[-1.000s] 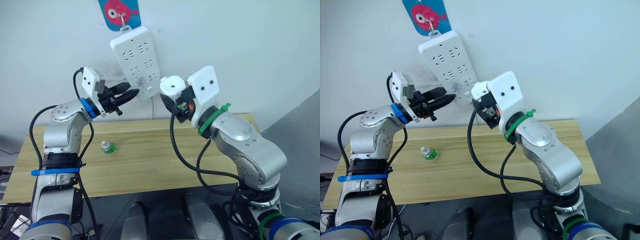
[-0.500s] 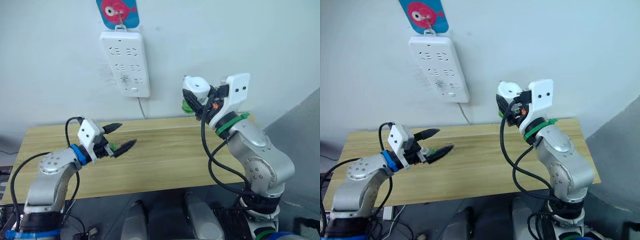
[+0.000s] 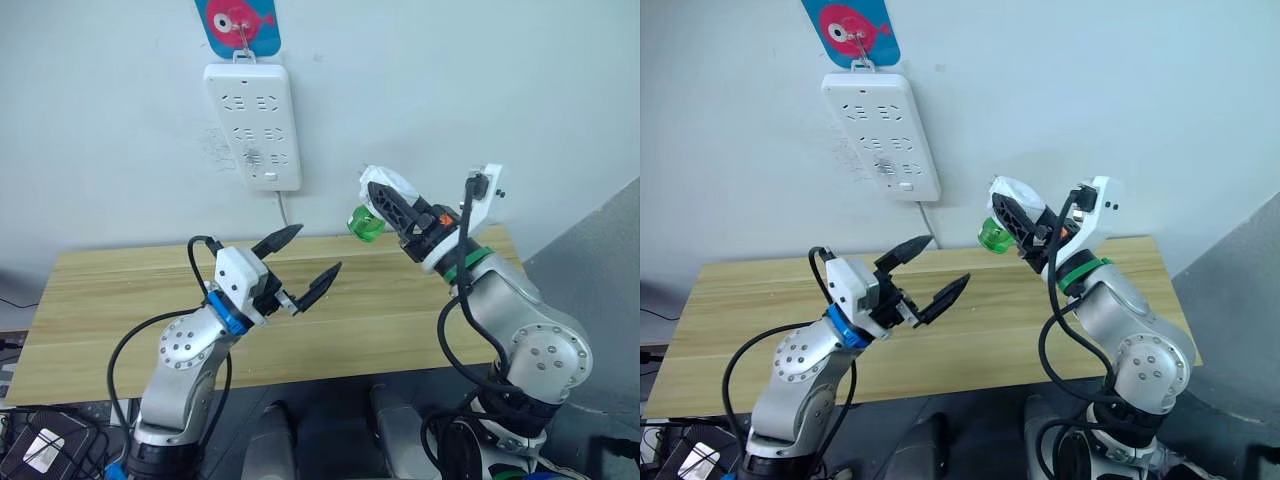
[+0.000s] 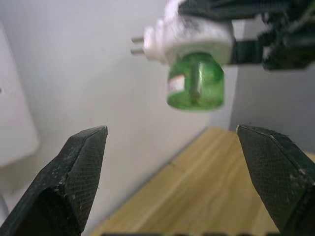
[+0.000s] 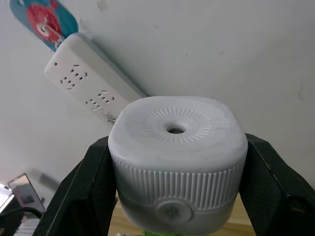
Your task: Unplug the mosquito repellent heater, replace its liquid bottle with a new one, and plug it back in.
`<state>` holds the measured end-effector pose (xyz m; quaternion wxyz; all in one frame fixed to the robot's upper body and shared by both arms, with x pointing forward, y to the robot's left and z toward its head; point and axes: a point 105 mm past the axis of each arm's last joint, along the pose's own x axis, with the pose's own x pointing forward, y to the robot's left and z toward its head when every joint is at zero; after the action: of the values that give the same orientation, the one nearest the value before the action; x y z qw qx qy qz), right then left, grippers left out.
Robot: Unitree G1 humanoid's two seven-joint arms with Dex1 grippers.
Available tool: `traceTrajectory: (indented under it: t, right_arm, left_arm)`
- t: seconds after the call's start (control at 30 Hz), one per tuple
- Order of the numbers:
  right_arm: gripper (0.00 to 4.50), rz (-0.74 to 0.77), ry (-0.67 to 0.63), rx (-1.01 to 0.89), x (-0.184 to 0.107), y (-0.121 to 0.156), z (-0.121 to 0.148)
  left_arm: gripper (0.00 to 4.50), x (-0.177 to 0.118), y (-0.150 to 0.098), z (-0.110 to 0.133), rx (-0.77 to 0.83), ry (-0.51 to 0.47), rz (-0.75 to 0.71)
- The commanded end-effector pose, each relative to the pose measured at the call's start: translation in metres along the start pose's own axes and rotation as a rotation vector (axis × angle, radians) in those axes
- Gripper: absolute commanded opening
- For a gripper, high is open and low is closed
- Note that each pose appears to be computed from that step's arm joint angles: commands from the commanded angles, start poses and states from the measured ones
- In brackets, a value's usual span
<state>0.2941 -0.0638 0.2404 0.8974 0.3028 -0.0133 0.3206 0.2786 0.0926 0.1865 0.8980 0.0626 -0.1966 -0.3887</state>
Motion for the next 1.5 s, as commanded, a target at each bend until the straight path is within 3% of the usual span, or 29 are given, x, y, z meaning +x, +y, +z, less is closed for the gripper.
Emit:
traceTrajectory:
  t: [0.03, 0.47, 0.57, 0.73, 1.03, 1.17, 1.3, 1.5]
  right_arm:
    - [2.97, 0.088, -0.039, 0.086, -0.001, 0.021, 0.006]
    - [2.97, 0.106, -0.006, 0.132, -0.003, 0.030, 0.006]
    - [2.97, 0.110, -0.004, 0.138, -0.002, 0.031, 0.007]
    - [2.97, 0.124, 0.007, 0.151, -0.002, 0.033, 0.006]
    - [2.97, 0.122, 0.036, 0.139, -0.007, 0.030, 0.003]
    - [4.43, 0.186, 0.215, 0.102, -0.028, 0.015, -0.007]
    - [4.50, 0.297, 0.453, 0.111, -0.056, 0.010, -0.019]
    - [4.50, 0.413, 0.666, 0.167, -0.077, 0.014, -0.034]
  left_arm:
    - [4.50, 0.011, -0.009, 0.009, 0.015, -0.057, -0.025]
    - [4.50, 0.028, -0.007, 0.022, 0.010, -0.130, -0.017]
    - [3.88, 0.027, -0.008, 0.018, 0.006, -0.116, -0.031]
    - [2.28, 0.030, -0.009, 0.018, -0.004, -0.120, -0.050]
    - [2.20, 0.027, -0.009, 0.017, 0.013, -0.110, -0.071]
    - [2.20, 0.011, -0.010, 0.011, 0.078, -0.050, -0.178]
    - [2.20, -0.013, -0.013, -0.001, 0.121, 0.052, -0.335]
    - [2.20, -0.035, -0.030, -0.007, 0.174, 0.111, -0.548]
